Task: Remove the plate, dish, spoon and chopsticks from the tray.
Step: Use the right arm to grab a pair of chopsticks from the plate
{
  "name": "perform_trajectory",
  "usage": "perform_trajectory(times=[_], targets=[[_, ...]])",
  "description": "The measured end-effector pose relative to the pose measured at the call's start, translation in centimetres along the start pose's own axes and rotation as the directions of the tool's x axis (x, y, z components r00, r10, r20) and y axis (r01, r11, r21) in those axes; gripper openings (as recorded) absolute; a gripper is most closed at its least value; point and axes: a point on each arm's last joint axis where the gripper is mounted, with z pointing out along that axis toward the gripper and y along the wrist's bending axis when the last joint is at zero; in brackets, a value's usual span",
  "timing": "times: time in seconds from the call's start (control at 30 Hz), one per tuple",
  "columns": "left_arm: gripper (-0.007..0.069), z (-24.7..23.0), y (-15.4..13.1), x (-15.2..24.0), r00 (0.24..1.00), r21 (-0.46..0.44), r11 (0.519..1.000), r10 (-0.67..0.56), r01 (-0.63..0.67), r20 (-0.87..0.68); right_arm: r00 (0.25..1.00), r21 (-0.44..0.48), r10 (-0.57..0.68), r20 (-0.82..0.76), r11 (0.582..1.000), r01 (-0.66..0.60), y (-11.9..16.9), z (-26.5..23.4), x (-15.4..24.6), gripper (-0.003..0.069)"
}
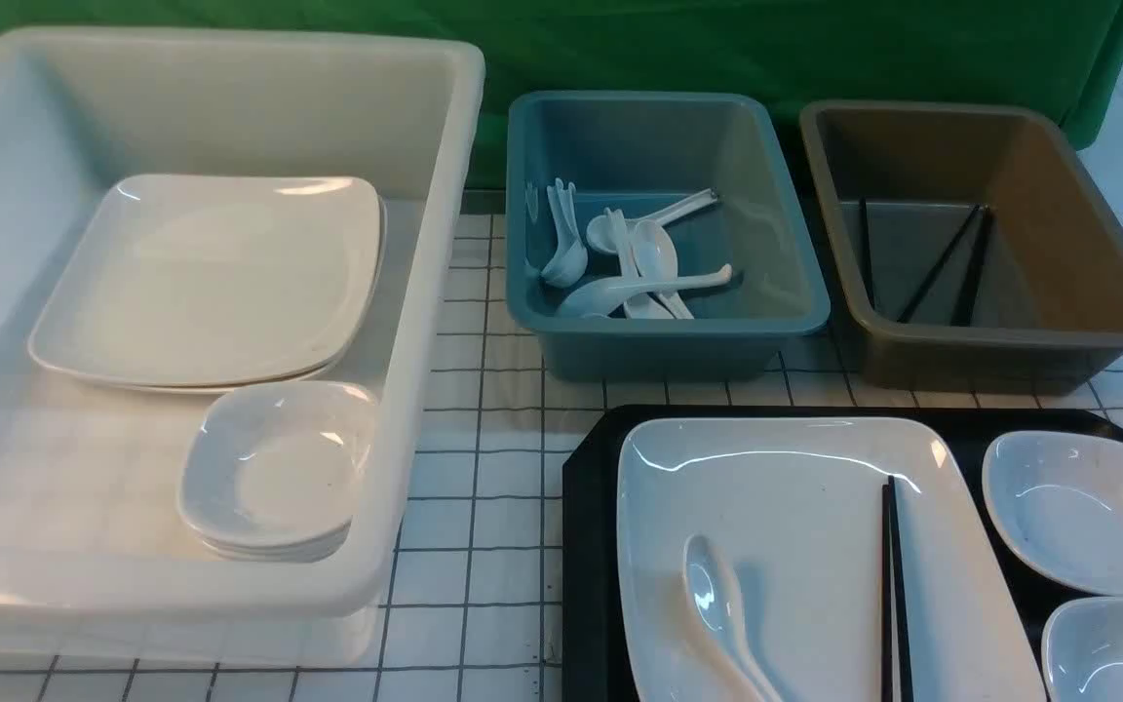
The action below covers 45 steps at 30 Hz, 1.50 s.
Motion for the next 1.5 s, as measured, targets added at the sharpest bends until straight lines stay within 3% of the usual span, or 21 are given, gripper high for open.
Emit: perform_trajectory(times=[1.5], targets=[[0.0021, 0.00, 0.00, 0.00, 1.000, 0.000, 1.000, 0.000, 0.000, 0.000, 1.000, 0.000, -0.025, 0.008, 1.000, 0.025, 0.00, 0.00, -0.07, 0.0242]])
